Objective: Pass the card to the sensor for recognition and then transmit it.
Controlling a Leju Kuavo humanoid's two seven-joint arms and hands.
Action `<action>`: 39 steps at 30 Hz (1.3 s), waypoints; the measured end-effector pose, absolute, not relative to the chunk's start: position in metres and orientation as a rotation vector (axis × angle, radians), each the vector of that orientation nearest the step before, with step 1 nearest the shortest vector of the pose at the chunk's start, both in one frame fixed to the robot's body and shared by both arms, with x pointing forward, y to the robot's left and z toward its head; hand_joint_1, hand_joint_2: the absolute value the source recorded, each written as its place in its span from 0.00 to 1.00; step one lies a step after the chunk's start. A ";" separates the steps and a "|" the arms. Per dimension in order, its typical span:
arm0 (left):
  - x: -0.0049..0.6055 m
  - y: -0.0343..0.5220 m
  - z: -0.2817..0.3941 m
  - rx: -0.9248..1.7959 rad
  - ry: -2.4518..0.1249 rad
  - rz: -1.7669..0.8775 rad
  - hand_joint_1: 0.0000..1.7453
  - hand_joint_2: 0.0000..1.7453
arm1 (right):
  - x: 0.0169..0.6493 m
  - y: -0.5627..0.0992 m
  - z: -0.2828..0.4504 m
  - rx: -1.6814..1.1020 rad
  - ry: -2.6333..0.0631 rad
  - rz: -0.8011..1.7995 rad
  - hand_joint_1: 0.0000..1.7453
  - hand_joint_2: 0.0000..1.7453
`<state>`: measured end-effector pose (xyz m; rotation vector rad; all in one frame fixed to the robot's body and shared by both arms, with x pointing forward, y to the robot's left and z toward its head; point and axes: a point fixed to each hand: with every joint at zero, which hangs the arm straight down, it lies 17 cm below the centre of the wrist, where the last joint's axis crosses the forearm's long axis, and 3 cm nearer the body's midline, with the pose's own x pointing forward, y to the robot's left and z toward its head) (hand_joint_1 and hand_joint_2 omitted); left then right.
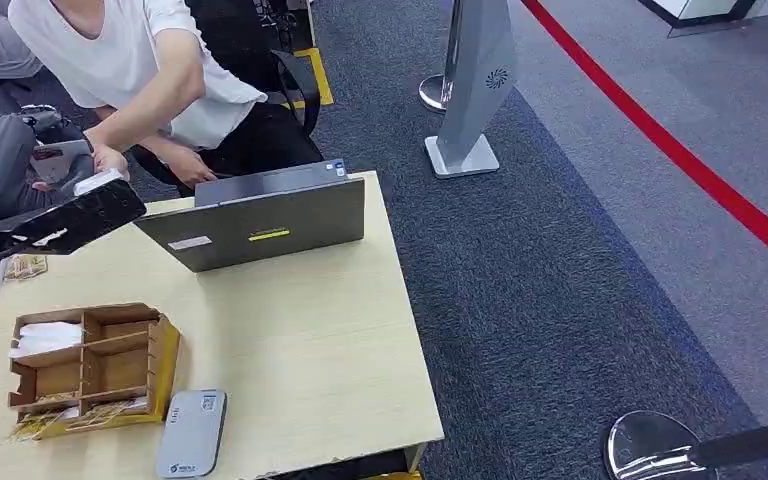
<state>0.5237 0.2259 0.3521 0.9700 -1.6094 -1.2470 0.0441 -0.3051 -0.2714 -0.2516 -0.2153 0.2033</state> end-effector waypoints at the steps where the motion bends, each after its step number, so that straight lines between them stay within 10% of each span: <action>1: 0.524 0.226 0.352 0.970 -1.609 -1.247 1.00 1.00 | 0.044 -0.305 -0.271 -0.252 -0.215 0.203 0.00 1.00; 22: 0.541 0.256 0.354 1.342 -1.306 -1.376 1.00 1.00 | 0.040 -0.306 -0.273 -0.231 -0.198 0.235 0.00 1.00; 39: 0.360 0.144 0.292 1.003 -2.049 -1.289 1.00 1.00 | 0.025 -0.307 -0.266 -0.215 -0.175 0.183 0.00 1.00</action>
